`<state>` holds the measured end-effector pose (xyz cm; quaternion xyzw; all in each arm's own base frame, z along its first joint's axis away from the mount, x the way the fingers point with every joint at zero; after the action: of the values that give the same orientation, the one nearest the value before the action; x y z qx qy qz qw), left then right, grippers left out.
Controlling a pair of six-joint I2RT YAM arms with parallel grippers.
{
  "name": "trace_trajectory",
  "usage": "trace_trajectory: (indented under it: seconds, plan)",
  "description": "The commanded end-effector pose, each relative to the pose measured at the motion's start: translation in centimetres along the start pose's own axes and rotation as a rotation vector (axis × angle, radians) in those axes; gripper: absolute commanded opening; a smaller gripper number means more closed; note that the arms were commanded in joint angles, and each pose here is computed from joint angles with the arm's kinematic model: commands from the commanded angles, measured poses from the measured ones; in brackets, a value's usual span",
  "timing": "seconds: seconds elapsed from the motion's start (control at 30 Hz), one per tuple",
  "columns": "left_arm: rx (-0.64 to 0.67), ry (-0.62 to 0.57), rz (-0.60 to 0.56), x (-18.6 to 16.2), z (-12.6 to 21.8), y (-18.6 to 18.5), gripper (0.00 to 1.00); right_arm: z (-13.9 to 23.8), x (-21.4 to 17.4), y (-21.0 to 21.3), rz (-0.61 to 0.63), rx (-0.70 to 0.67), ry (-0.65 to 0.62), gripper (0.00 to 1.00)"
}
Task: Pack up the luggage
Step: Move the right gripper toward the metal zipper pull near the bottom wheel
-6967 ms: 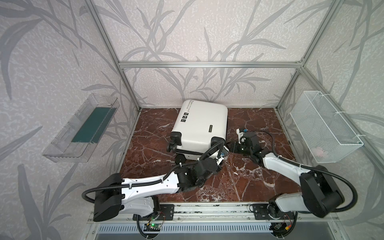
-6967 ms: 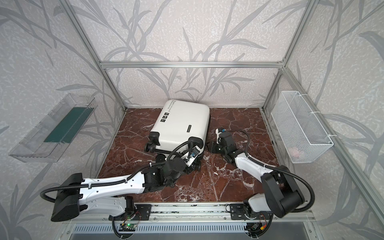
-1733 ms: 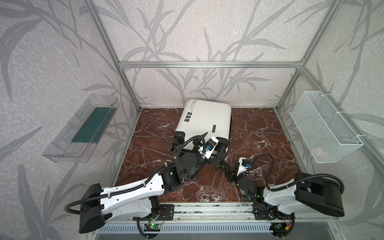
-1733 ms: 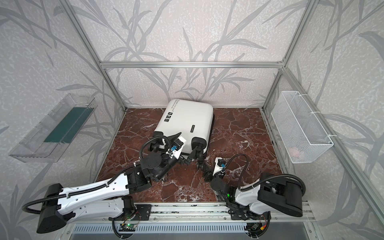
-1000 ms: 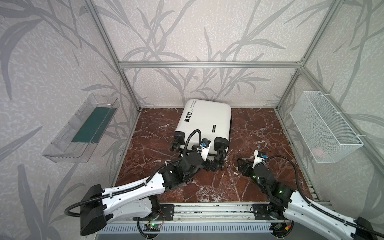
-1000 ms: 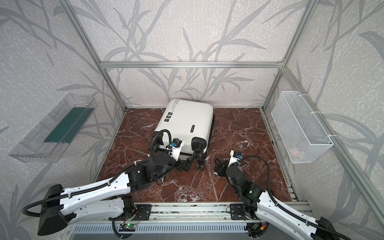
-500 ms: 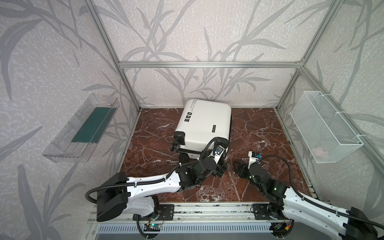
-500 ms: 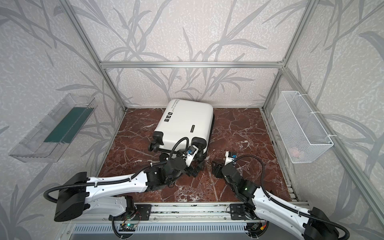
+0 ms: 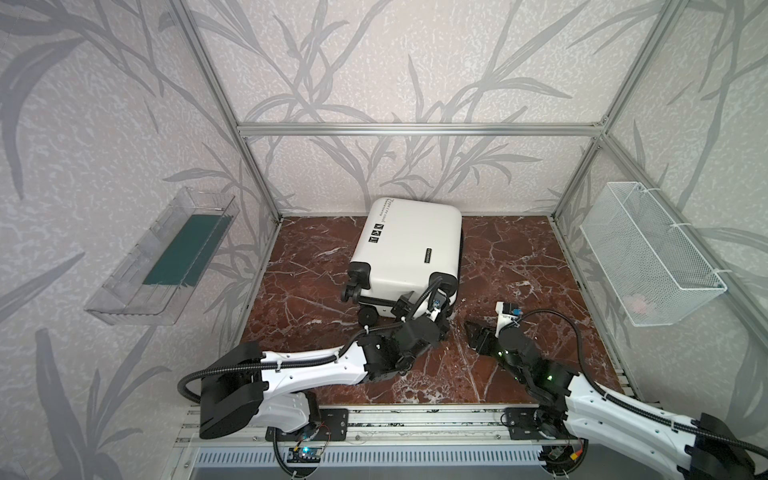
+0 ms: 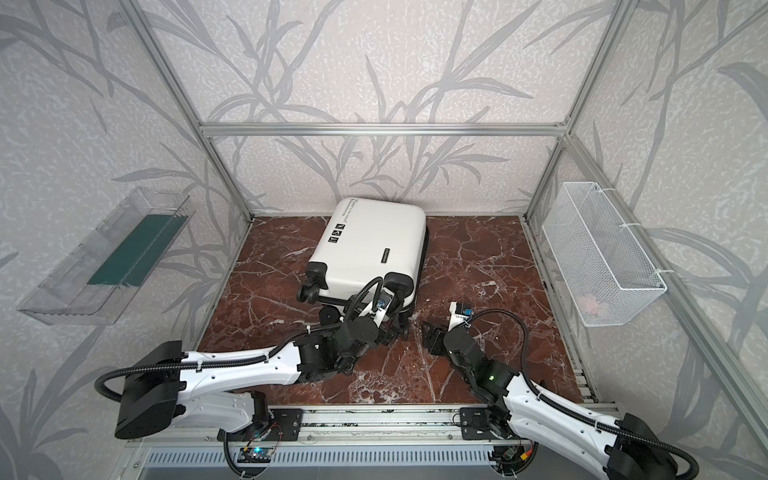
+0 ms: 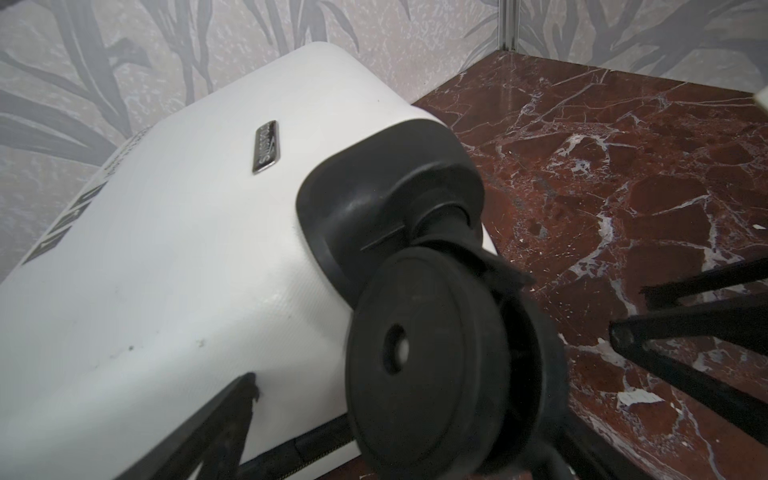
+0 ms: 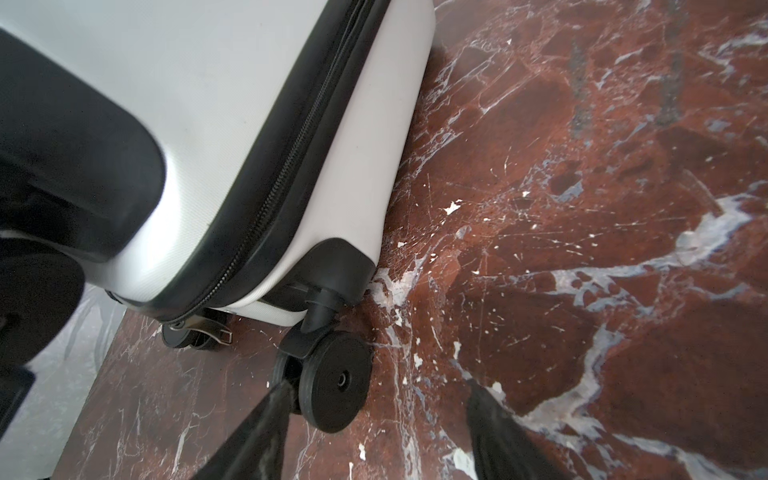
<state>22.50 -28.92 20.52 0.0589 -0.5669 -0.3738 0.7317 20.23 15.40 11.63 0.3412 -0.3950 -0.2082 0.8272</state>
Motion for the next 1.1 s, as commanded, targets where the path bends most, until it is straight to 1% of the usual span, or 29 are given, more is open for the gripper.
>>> trace_trajectory:
  seconds: [0.0, 0.17, 0.4, 0.6, 0.77, 0.97, 1.07]
  plan:
    - [0.093, -0.057, 0.017, 2.4, 0.8, 2.7, 0.99, -0.3, -0.3, 0.8, 0.013, 0.046, 0.019, 0.67]
    - [0.042, -0.094, -0.102, 3.1, 0.9, 2.1, 1.00, -0.8, -1.1, 1.7, 0.052, 0.083, 0.075, 0.67]
    - [0.014, -0.115, -0.286, 3.4, 1.0, 1.5, 0.99, -1.1, -1.6, 2.1, 0.072, 0.098, 0.101, 0.67]
    - [0.041, -0.099, -0.418, 3.4, 0.5, 1.5, 0.99, -1.4, -2.1, 2.3, 0.084, 0.116, 0.129, 0.66]
    - [0.053, -0.106, -0.468, 3.8, 0.4, 1.6, 0.95, -1.5, -2.3, 2.7, 0.098, 0.139, 0.143, 0.66]
    - [0.047, -0.122, -0.505, 4.4, 0.7, 1.7, 0.86, -1.7, -2.7, 3.3, 0.121, 0.175, 0.167, 0.66]
    - [0.028, -0.128, -0.536, 4.6, 0.8, 1.5, 0.82, -1.8, -3.0, 3.8, 0.137, 0.205, 0.182, 0.66]
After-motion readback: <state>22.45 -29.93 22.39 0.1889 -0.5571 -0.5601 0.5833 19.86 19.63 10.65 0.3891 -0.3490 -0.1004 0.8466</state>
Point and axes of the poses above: each gripper's point midway between its finger pads, its own z axis back along the fingers, its own y axis along the line the jaws close on, x = y × z, the point moved 3 cm from there along z, back along the fingers, and after that the axes turned 15 degrees about -z, right-handed, at the moved point
